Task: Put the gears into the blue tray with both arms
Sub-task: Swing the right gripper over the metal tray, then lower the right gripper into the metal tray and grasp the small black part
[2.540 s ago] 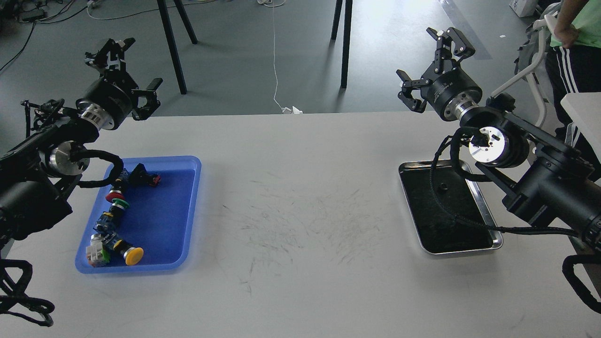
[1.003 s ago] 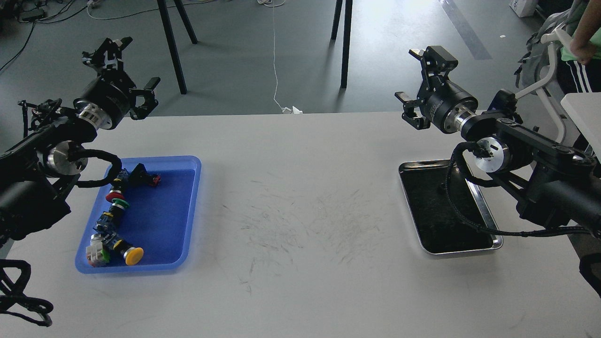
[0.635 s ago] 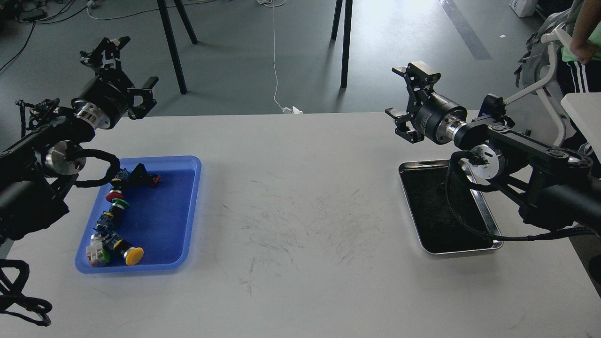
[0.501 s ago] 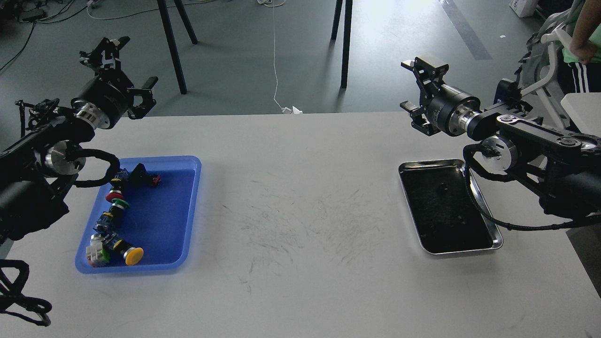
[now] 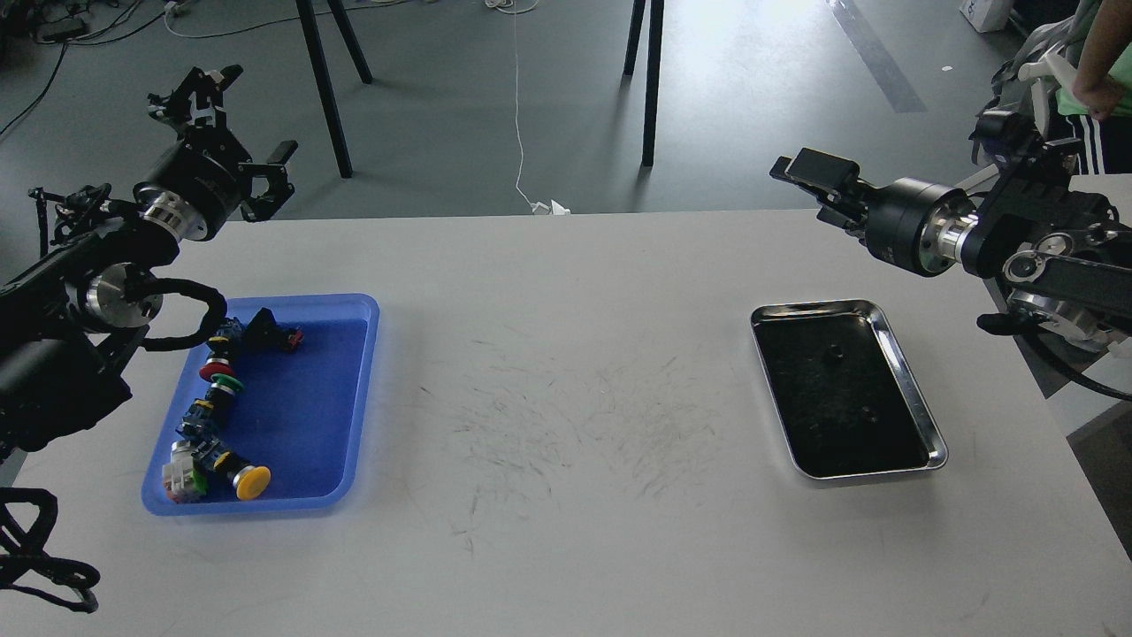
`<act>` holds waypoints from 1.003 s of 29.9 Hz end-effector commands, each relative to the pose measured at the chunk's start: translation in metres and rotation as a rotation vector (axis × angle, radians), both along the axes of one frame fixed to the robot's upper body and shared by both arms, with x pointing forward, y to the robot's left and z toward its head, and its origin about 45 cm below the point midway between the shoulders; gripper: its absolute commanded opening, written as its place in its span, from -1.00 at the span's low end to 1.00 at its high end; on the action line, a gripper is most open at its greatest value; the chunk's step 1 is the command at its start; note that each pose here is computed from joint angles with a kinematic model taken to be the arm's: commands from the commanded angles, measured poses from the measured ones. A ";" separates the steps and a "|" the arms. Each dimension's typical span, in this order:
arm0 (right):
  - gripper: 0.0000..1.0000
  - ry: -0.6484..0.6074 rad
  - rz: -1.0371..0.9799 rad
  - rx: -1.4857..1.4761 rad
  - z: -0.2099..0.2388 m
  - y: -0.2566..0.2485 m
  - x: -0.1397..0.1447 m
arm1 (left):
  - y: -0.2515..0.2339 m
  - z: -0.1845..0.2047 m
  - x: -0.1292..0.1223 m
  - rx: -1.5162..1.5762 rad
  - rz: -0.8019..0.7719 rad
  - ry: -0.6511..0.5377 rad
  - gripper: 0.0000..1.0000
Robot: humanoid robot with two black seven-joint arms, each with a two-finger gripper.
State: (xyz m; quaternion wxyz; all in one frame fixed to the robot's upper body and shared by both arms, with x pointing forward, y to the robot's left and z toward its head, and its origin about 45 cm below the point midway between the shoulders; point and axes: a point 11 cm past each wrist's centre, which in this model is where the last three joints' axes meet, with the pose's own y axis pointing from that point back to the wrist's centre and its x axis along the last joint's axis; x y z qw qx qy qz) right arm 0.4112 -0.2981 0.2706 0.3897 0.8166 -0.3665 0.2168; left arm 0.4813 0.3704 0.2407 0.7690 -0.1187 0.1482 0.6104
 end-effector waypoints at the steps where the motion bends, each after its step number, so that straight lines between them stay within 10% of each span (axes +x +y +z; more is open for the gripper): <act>1: 0.95 -0.013 0.148 -0.127 -0.001 -0.007 -0.015 | 0.000 0.000 0.000 0.001 0.000 0.000 0.96; 30: 0.95 0.117 0.638 -0.745 -0.088 -0.092 -0.078 | -0.002 -0.006 -0.002 -0.005 -0.002 0.010 0.96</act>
